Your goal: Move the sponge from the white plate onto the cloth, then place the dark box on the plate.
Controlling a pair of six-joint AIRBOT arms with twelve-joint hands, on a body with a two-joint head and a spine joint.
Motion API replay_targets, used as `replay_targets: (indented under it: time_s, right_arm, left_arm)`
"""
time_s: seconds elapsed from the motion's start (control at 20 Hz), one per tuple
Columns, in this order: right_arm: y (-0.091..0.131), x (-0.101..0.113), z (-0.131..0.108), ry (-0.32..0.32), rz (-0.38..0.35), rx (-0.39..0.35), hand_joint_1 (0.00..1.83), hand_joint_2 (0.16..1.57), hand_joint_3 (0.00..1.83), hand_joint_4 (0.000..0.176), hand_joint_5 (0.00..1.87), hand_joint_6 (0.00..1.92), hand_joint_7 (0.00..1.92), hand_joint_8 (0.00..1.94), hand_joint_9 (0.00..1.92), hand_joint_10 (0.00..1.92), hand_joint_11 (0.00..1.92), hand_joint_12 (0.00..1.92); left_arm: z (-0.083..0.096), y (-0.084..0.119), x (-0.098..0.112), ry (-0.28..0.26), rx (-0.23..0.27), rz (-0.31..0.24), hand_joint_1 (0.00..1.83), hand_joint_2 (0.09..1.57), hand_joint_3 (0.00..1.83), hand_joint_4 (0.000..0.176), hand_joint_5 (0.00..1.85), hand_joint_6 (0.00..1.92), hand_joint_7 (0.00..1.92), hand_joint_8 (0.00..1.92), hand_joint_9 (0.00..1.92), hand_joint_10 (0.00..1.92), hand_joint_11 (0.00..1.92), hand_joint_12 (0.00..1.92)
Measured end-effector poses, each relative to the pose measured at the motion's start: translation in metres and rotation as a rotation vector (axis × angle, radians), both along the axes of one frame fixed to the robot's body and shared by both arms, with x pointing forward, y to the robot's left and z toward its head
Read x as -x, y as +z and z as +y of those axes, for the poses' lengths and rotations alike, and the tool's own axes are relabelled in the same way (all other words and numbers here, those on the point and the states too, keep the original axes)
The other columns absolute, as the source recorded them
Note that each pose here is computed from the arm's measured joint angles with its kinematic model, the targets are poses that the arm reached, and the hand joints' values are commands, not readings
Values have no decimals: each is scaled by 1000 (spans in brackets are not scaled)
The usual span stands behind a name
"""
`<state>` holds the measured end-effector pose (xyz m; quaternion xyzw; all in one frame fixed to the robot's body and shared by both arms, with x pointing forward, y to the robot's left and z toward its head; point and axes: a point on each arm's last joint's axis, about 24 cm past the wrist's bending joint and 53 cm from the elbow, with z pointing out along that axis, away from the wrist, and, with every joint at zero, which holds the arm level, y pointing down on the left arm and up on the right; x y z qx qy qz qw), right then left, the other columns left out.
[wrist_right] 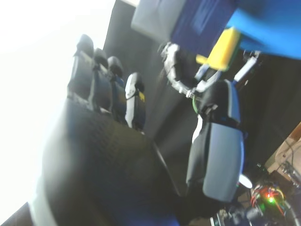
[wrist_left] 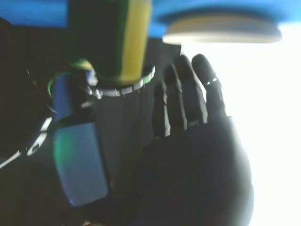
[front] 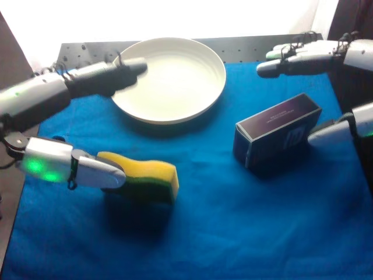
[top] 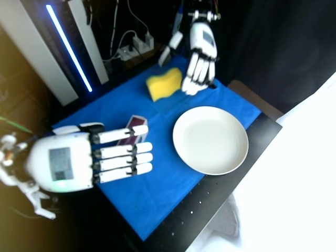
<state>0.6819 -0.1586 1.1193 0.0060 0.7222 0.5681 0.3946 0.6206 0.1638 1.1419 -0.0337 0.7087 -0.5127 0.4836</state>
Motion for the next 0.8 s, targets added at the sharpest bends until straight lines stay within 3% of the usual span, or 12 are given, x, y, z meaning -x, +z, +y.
replay_targets:
  time_s: [0.1, 0.15, 0.25, 0.35, 0.4, 0.5, 0.55, 0.6, 0.65, 0.7, 0.75, 0.8]
  right_arm:
    - [-5, -4, 3, -8, 6, 11, 785, 985, 9, 107, 298, 16, 170, 14, 56, 9, 83, 29]
    - [-13, -4, 5, -8, 15, 35, 853, 995, 4, 120, 342, 9, 201, 7, 91, 8, 96, 45]
    - [-26, -4, 12, -3, 30, 57, 950, 1010, 1, 105, 420, 2, 338, 7, 279, 2, 51, 593]
    - [-30, -6, 14, -6, 36, 60, 1033, 1007, 0, 68, 500, 2, 450, 3, 409, 8, 24, 919]
    - [-30, -7, 14, -10, 37, 58, 1041, 1013, 0, 56, 535, 3, 504, 4, 471, 12, 51, 987]
    - [-31, -8, 13, -15, 39, 59, 1149, 1022, 0, 7, 723, 17, 727, 31, 702, 60, 222, 1087]
    - [-31, -8, 13, -13, 38, 59, 1161, 1035, 1, 0, 782, 20, 795, 42, 785, 92, 294, 1146]
    - [-31, -8, 14, -14, 38, 59, 1180, 1150, 10, 0, 836, 867, 832, 1055, 836, 210, 330, 1346]
    - [-32, -8, 14, -14, 39, 60, 1172, 1214, 0, 0, 783, 1119, 794, 1350, 763, 729, 449, 1498]
    - [-31, -8, 14, -13, 39, 59, 1312, 1177, 0, 0, 820, 1066, 843, 1231, 833, 1258, 625, 1457]
    - [-31, -8, 14, -11, 38, 56, 1363, 1142, 0, 0, 888, 1105, 903, 1063, 867, 1281, 712, 1295]
    - [-29, -7, 16, -8, 37, 45, 1363, 1142, 0, 0, 888, 1105, 903, 1063, 867, 1281, 712, 1295]
  left_arm:
    - [2, 3, 1, 7, 21, -6, 784, 776, 1, 113, 65, 0, 350, 5, 396, 25, 44, 876]
    - [2, 3, 2, 5, 22, -7, 787, 779, 1, 117, 67, 0, 354, 3, 393, 16, 40, 864]
    - [0, 4, 3, 2, 25, -9, 829, 771, 0, 115, 75, 3, 357, 2, 397, 13, 44, 871]
    - [1, 5, 4, 3, 32, -11, 808, 777, 1, 100, 86, 5, 349, 0, 382, 5, 26, 872]
    - [2, 3, 4, 7, 31, -7, 798, 778, 1, 100, 86, 4, 357, 3, 395, 10, 35, 879]
    - [5, 0, 4, 14, 27, 4, 811, 778, 0, 98, 97, 4, 354, 3, 392, 4, 1, 913]
    - [5, 0, 4, 17, 32, 4, 811, 775, 0, 93, 104, 6, 358, 4, 395, 5, 6, 917]
    - [4, 1, 3, 19, 42, 3, 781, 784, 2, 87, 105, 6, 361, 5, 397, 6, 0, 914]
    - [3, 0, 4, 19, 44, 4, 777, 788, 3, 88, 101, 3, 343, 1, 388, 1, 0, 924]
    - [5, 0, 5, 19, 45, 4, 795, 788, 2, 83, 110, 4, 339, 0, 390, 2, 0, 944]
    - [8, -1, 5, 28, 48, 4, 827, 796, 4, 60, 115, 2, 341, 0, 387, 5, 0, 877]
    - [11, -2, 4, 39, 53, 7, 827, 796, 4, 60, 115, 2, 341, 0, 387, 5, 0, 877]
